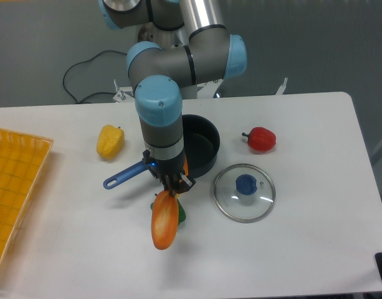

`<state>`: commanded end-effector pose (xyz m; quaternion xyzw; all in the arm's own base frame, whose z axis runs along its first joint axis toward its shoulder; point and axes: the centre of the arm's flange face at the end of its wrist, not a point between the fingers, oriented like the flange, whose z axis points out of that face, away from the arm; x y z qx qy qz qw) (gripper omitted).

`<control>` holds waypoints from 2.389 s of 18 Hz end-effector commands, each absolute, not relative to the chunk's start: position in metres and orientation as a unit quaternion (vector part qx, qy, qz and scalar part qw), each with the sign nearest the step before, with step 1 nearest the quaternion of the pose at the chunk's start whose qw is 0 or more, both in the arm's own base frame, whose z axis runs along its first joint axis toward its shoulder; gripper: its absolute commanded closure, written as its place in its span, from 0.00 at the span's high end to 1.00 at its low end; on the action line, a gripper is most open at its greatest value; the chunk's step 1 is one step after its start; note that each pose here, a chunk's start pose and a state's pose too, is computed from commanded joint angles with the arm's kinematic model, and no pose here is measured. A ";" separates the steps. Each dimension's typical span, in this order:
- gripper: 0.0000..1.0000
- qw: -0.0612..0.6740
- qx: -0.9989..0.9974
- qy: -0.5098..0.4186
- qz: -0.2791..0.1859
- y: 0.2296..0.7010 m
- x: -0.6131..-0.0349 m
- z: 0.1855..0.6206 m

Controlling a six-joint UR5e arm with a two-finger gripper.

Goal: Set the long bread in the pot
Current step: 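Lift the held orange bread loaf and swing it toward the black pot, then move the gripper with the bread over the pot opening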

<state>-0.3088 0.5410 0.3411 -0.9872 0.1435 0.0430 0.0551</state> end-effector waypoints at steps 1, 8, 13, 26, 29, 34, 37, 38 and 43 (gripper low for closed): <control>0.03 0.056 -0.985 0.156 0.043 0.538 -0.308 0.341; 0.03 0.131 -0.973 0.187 0.019 0.528 -0.305 0.336; 0.03 0.150 -0.968 0.202 0.015 0.509 -0.309 0.338; 0.03 0.169 -0.956 0.238 -0.008 0.481 -0.292 0.328; 0.03 0.170 -0.954 0.246 -0.006 0.476 -0.290 0.328; 0.03 0.171 -0.953 0.248 -0.016 0.468 -0.291 0.319; 0.03 0.182 -0.946 0.267 -0.019 0.456 -0.290 0.316; 0.03 0.184 -0.945 0.270 -0.019 0.455 -0.289 0.317; 0.03 0.184 -0.942 0.280 -0.018 0.448 -0.285 0.317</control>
